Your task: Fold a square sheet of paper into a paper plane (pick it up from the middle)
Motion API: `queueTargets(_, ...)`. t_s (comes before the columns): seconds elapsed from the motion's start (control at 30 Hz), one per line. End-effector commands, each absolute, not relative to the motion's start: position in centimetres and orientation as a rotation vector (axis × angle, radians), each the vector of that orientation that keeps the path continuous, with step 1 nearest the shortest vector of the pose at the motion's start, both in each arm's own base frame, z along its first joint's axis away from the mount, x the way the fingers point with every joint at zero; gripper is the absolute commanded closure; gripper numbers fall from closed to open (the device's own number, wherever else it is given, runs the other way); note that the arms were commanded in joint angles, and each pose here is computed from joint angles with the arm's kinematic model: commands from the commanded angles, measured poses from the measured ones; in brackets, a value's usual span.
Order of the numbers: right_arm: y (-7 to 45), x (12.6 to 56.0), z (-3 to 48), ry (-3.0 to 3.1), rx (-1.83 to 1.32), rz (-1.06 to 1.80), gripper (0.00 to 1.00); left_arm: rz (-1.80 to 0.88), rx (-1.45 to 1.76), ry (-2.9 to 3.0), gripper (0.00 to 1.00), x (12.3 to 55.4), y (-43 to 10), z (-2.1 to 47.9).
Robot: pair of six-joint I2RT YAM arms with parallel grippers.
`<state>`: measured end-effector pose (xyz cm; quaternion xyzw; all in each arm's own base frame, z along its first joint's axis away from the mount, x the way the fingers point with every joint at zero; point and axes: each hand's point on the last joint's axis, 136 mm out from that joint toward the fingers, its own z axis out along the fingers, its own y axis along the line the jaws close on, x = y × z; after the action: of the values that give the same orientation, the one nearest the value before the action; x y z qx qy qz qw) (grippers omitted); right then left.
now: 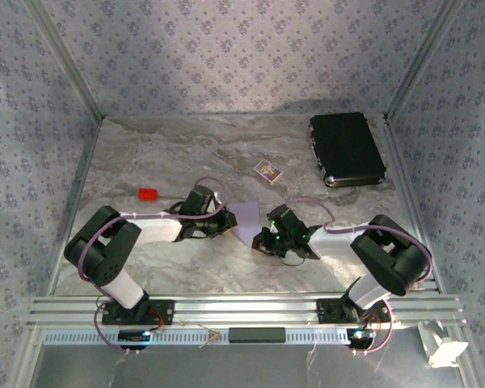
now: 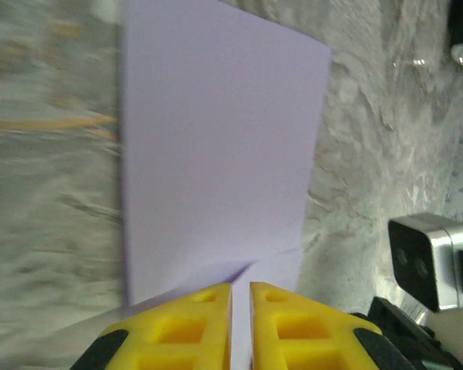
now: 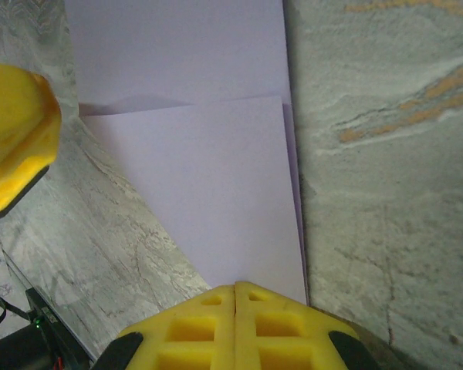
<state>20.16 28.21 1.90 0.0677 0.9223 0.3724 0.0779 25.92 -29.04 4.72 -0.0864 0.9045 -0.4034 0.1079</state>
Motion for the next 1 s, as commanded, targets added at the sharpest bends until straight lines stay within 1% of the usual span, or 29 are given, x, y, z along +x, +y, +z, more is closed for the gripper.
queueTargets(0.0,26.1,18.7,-0.4,2.869,0.233,0.974,1.0,-1.164,-0.197,2.655,0.86,25.9,-29.7,5.3)
queueTargets(0.17,26.2,18.7,-0.1,2.862,0.221,0.983,1.0,-1.161,-0.184,2.709,0.87,25.5,-30.0,3.6)
queueTargets(0.37,27.3,19.8,2.3,2.761,0.083,1.059,0.99,-1.072,-0.196,2.821,0.92,24.7,-29.3,0.6)
queueTargets(0.53,29.2,20.8,5.2,2.677,-0.075,1.17,0.97,-1.053,-0.208,2.833,0.94,24.2,-28.6,0.1)
queueTargets(0.63,30.8,21.2,5.8,2.674,-0.163,1.234,0.97,-1.054,-0.206,2.829,0.94,24.3,-28.5,0.2)
queueTargets(0.83,32.2,21.9,4.4,2.726,-0.197,1.253,0.96,-1.051,-0.204,2.828,0.94,24.3,-28.5,0.3)
queueTargets(0.97,31.8,21.4,2.4,2.786,-0.189,1.209,0.96,-1.047,-0.221,2.822,0.94,24.3,-28.1,0.2)
